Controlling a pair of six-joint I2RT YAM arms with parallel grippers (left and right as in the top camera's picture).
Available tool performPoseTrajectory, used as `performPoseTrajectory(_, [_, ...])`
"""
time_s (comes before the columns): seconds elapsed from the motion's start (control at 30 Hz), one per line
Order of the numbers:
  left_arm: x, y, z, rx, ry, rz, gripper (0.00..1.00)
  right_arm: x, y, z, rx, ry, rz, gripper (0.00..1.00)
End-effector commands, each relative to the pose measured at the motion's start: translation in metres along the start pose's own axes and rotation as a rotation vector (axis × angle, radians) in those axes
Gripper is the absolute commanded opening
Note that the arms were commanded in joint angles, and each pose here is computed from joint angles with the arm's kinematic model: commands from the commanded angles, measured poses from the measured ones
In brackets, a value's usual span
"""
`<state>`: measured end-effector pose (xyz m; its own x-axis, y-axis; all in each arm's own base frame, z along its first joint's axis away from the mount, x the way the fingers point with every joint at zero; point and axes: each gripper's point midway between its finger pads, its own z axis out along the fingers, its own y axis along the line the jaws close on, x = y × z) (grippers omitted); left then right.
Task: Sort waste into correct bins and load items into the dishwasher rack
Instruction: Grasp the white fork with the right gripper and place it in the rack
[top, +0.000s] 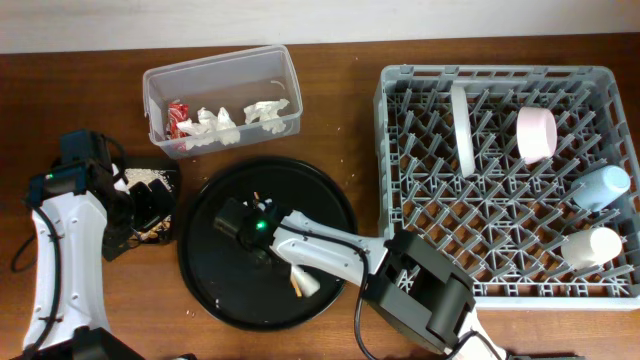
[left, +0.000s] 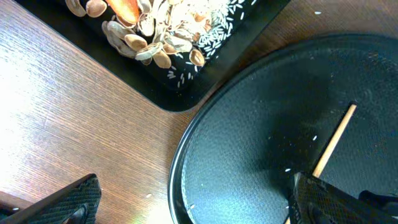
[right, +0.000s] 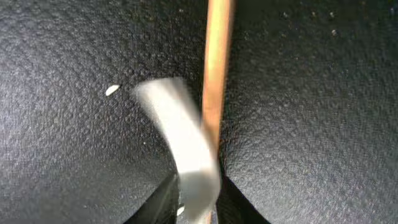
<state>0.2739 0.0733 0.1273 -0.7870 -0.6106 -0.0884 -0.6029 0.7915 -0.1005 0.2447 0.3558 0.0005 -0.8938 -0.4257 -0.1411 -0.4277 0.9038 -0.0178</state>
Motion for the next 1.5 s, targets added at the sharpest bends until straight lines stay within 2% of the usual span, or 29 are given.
performPoseTrajectory(0.0, [-0.003,0.001,-0.007,0.001,-0.025,0.013,0.99,0.025,-0.020,0.022,0.096,0.082,-0.011,0.19])
performPoseTrajectory(0.23, [-0.003,0.001,-0.007,0.001,-0.026,0.013,0.99,0.017,-0.028,0.002,0.127,0.034,-0.012,0.22])
performPoseTrajectory(0.3, [-0.003,0.001,-0.007,0.001,-0.026,0.013,0.99,0.019,-0.029,0.002,0.133,0.042,-0.013,0.26])
performPoseTrajectory(0.57, [-0.003,0.001,-0.007,0.001,-0.026,0.013,0.99,0.009,-0.028,-0.017,0.146,0.034,-0.014,0.25])
performPoseTrajectory(0.77, [-0.003,0.001,-0.007,0.001,-0.026,0.013,0.99,0.008,-0.027,-0.020,0.144,0.031,-0.013,0.04])
performPoseTrajectory(0.87, [-0.003,0.001,-0.007,0.001,-0.026,0.013,0.99,0.008,-0.027,-0.021,0.143,0.030,-0.013,0.04])
performPoseTrajectory(0.97, [-0.003,0.001,-0.007,0.001,-0.026,0.013,0.99,-0.003,-0.033,-0.046,0.127,0.001,0.011,0.04])
performPoseTrajectory(1.07, [-0.003,0.001,-0.007,0.001,-0.025,0.013,0.99,-0.039,-0.070,-0.119,0.068,-0.127,0.130,0.04])
performPoseTrajectory(1.13, [-0.003,0.001,-0.007,0.001,-0.026,0.013,0.99,-0.044,-0.104,-0.155,0.058,-0.179,0.183,0.04])
performPoseTrajectory(1.23, [-0.003,0.001,-0.007,0.001,-0.026,0.013,0.99,-0.034,-0.199,-0.210,0.110,-0.243,0.373,0.04])
performPoseTrajectory(1.33, [-0.003,0.001,-0.007,0.001,-0.026,0.013,0.99,-0.005,-0.272,-0.204,0.173,-0.142,0.538,0.04])
performPoseTrajectory(1.47, [-0.003,0.001,-0.007,0.001,-0.025,0.013,0.99,0.026,-0.299,-0.165,0.201,-0.019,0.619,0.04])
